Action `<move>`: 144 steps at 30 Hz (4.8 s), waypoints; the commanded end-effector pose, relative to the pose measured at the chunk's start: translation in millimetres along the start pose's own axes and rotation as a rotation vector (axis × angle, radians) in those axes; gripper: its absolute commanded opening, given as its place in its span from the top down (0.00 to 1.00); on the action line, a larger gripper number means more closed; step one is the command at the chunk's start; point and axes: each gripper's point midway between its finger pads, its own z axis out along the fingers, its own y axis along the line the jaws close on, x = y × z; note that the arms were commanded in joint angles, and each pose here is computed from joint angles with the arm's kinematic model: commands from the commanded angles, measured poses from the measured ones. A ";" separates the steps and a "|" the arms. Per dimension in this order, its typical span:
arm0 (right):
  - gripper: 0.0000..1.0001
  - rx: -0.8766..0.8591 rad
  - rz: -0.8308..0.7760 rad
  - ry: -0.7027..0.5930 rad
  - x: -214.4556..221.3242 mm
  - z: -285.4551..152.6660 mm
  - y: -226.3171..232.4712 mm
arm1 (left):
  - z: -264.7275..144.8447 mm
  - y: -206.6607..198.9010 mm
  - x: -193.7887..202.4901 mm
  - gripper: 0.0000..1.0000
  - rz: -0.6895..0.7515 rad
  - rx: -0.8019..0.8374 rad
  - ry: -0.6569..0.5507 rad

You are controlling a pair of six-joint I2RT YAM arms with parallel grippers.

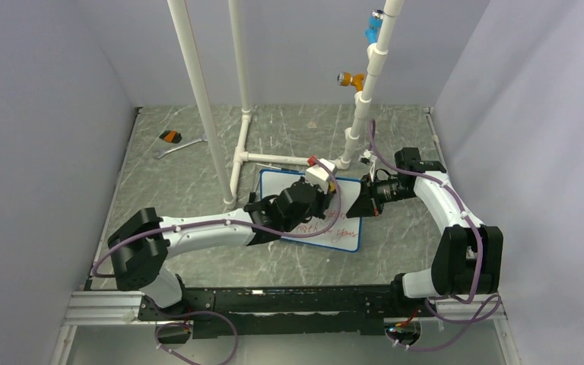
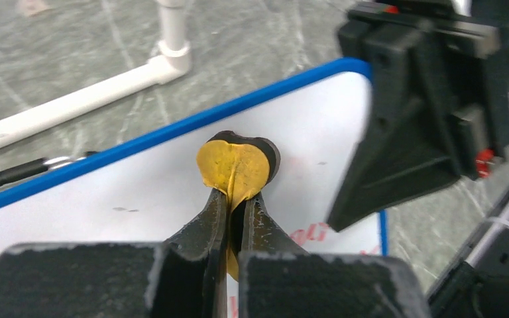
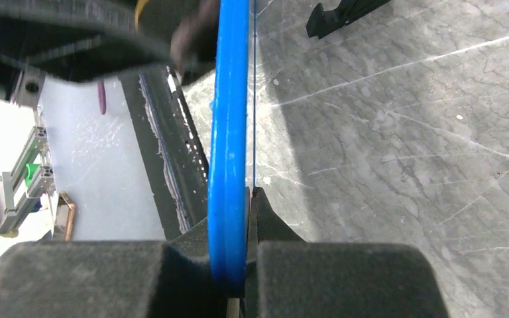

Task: Erase the whiteboard
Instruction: Erase the center of the board with the whiteboard.

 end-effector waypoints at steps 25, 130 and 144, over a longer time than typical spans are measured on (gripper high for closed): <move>1.00 -0.030 -0.082 -0.036 -12.9 -2.8 11.0 | -20.9 65.1 -1.9 1.00 0.001 -0.153 -0.039; 1.00 -0.035 -0.077 -0.031 -12.3 -2.0 10.5 | -85.1 150.1 149.4 1.00 -0.120 -0.175 0.203; 1.00 -0.037 -0.084 -0.034 -12.9 -2.3 11.8 | -64.5 151.4 38.8 1.00 -0.020 -0.172 0.016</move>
